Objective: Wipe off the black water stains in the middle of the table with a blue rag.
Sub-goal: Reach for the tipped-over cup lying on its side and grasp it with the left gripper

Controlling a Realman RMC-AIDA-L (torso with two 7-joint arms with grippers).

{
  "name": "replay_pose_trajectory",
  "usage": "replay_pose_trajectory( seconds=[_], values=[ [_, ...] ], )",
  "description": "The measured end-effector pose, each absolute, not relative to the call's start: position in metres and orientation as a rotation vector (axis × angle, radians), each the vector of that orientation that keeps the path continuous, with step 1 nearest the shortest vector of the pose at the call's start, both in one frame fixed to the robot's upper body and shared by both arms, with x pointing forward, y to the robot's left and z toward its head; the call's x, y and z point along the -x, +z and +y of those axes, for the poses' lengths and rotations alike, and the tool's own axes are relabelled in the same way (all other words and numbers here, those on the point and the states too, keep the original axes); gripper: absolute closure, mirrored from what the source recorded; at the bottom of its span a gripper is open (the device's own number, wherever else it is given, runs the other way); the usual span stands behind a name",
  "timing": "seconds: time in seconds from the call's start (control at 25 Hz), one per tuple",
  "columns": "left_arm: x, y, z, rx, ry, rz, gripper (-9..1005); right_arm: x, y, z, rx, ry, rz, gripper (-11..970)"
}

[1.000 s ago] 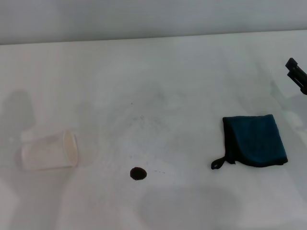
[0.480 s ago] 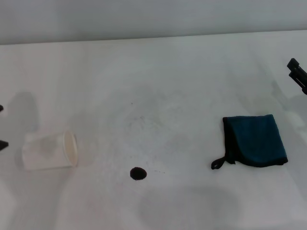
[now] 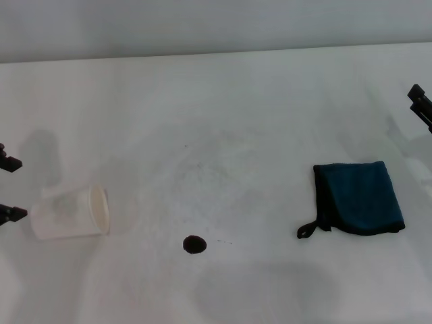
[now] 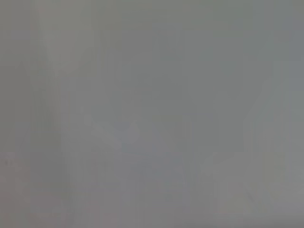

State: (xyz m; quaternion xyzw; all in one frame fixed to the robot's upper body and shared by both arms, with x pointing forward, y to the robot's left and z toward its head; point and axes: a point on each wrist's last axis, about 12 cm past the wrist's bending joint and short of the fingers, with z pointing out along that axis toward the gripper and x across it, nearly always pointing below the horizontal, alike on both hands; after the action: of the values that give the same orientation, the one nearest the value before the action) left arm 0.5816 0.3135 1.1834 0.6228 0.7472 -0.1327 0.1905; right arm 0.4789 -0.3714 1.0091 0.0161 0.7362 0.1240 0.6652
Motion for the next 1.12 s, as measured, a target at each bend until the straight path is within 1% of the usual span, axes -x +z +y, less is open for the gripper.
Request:
replay_pose_trajectory(
  seconds=[0.6, 1.12],
  values=[
    [-0.592, 1.156, 0.300, -1.790, -0.389, 2.102, 111, -0.473, 1.008, -0.376, -0.045, 0.271, 1.667, 130],
    [-0.604, 1.137, 0.280, -1.863, -0.394, 2.036, 114, -0.475, 1.010, -0.377, -0.040, 0.266, 1.662, 131]
  ],
)
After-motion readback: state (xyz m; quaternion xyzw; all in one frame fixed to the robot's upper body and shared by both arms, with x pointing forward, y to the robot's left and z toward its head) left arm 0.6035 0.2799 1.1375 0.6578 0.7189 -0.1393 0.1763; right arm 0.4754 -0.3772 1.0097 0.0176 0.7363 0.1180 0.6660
